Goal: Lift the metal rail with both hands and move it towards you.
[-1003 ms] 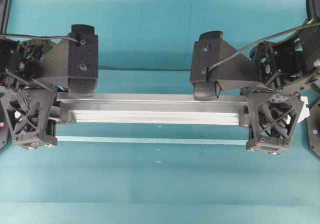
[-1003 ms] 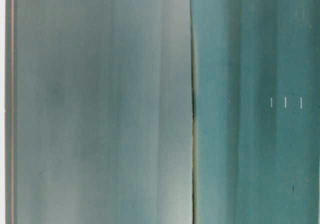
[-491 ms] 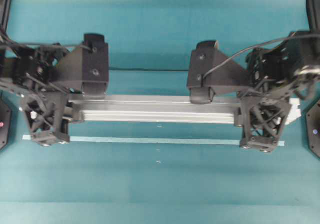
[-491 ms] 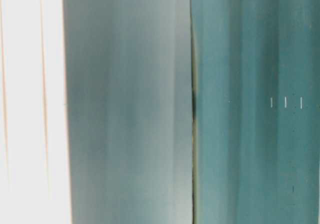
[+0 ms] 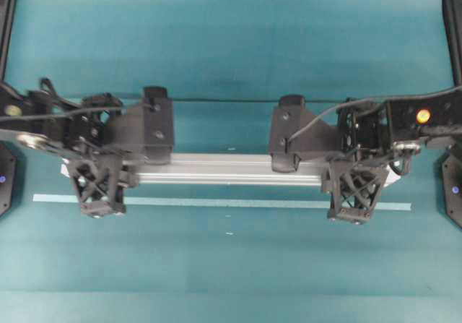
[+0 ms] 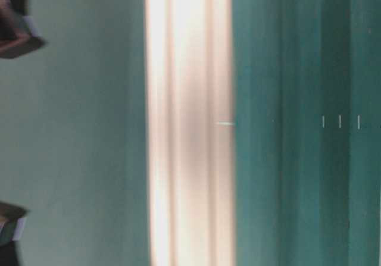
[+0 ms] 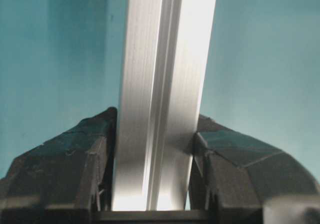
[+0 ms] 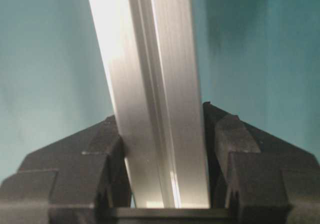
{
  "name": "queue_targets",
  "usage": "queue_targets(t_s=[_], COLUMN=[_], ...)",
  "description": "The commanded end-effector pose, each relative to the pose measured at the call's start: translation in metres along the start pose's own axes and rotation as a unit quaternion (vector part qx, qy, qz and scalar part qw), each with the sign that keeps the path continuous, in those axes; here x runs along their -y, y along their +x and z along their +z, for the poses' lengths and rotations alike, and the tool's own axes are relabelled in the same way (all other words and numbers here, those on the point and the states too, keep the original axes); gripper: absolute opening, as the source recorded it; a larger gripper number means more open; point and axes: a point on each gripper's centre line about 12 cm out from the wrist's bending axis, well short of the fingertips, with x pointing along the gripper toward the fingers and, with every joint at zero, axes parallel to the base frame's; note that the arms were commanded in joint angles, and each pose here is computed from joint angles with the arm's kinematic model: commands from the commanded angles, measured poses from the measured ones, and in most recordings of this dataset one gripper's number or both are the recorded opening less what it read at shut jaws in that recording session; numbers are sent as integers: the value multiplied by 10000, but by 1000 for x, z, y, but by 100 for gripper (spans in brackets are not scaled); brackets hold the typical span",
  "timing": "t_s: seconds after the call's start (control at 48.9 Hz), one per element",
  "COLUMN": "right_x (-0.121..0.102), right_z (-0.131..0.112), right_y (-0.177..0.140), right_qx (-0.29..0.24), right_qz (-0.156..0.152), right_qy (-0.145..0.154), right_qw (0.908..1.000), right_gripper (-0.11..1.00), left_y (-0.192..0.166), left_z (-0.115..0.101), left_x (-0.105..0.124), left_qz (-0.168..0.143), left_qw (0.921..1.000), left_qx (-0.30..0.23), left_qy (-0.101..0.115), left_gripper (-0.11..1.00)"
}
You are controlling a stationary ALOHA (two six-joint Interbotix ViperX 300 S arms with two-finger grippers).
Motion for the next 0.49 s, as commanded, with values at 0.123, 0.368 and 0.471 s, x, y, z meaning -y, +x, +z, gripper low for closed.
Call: queue_targets(t_s=[0.123, 0.368, 0.471], right_x=[2, 2, 2], right_z=[-5, -3, -3], right_y=[31, 58, 66], right_qx=[74, 151, 182], right_qz=[-23, -19, -15], right_qy=[120, 114, 115], right_qw=[9999, 9998, 9998], right_gripper=[37, 37, 37], left_y=[27, 62, 76], left_z=[3, -2, -8], left_x=[-8, -7, -8], left_qz=[4, 15, 34], left_qw=[9992, 9993, 9991], left_qx=[68, -62, -168], left_qy=[-386, -377, -396], left_gripper=[29, 29, 29])
